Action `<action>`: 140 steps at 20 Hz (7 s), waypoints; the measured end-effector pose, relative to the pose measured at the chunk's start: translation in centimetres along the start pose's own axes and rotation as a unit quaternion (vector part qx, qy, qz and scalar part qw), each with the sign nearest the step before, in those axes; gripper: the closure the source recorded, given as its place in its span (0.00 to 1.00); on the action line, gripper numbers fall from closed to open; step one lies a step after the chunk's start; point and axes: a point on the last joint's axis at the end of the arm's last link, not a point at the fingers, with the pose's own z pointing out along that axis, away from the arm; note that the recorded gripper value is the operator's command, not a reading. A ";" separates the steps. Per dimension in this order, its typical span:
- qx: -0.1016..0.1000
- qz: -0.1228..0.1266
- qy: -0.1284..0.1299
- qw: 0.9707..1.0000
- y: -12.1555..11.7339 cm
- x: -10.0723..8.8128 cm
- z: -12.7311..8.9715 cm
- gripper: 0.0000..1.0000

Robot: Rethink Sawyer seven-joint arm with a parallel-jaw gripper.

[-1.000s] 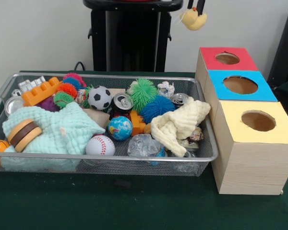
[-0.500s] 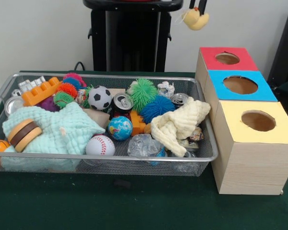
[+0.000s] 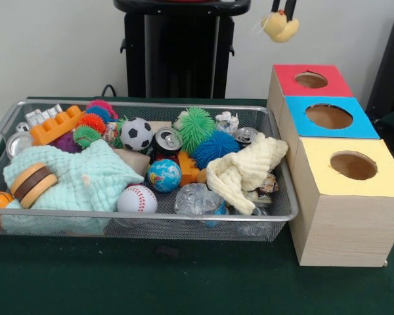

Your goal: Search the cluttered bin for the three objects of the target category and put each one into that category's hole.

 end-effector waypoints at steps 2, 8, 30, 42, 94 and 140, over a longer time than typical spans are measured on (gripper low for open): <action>-0.001 -0.003 0.000 1.000 0.5 0.1 0.0 1.00; -0.007 0.008 0.004 1.000 2.6 0.9 0.2 1.00; 0.014 0.039 0.044 0.998 3.1 1.2 5.8 1.00; 0.009 0.048 0.032 0.998 6.0 -0.3 6.1 1.00; 0.023 0.084 0.036 0.996 5.0 5.1 8.1 1.00; -0.003 0.079 0.013 0.997 11.0 8.9 9.2 1.00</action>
